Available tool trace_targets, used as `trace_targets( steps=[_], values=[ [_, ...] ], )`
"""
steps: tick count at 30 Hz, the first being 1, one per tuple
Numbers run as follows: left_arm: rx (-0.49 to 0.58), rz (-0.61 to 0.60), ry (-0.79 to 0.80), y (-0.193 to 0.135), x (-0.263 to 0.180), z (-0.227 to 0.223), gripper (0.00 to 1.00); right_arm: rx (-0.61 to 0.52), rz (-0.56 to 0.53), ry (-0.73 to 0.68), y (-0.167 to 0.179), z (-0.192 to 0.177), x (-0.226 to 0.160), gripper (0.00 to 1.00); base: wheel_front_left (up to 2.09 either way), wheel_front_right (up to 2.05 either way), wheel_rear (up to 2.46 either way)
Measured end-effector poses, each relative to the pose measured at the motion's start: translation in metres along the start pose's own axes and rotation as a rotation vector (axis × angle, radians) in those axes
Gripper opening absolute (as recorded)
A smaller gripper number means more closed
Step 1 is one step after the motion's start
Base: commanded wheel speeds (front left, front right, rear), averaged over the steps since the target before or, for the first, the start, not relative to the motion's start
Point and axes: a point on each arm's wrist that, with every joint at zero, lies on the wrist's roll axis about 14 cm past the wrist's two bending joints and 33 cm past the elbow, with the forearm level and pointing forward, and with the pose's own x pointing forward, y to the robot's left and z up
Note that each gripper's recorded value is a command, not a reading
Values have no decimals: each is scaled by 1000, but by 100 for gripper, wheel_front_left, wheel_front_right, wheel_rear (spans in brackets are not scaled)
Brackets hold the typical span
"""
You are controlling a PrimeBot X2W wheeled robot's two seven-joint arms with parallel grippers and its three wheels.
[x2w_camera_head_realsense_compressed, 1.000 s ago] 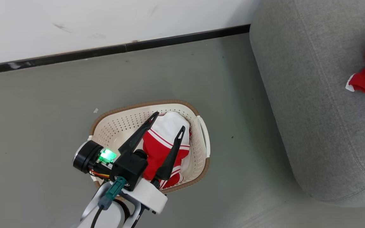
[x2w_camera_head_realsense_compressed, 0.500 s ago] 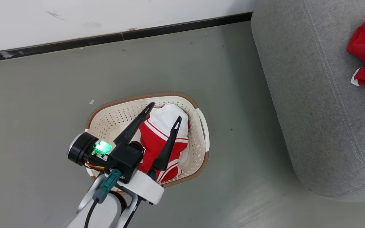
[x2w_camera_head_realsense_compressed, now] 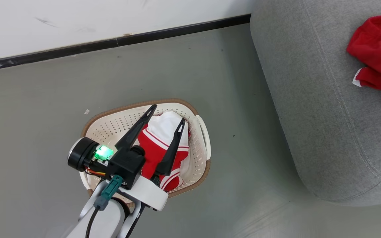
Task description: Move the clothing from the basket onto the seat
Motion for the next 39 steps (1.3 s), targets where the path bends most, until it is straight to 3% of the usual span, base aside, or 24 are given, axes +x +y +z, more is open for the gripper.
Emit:
trace_targets(
  steps=[18, 31, 39],
  values=[
    [-9, -42, -55, -17, 11, 13, 100, -13, 13, 53, -18, -35, -68, 100, 0, 0, 0],
    [-8, -29, -125, -22, 14, 35, 100, -18, 86, -78, -12, 10, -91, 100, 0, 0, 0],
    [2, 124, -106, 11, -9, 33, 100, -37, 259, -186, 40, 45, -102, 100, 0, 0, 0]
  ],
)
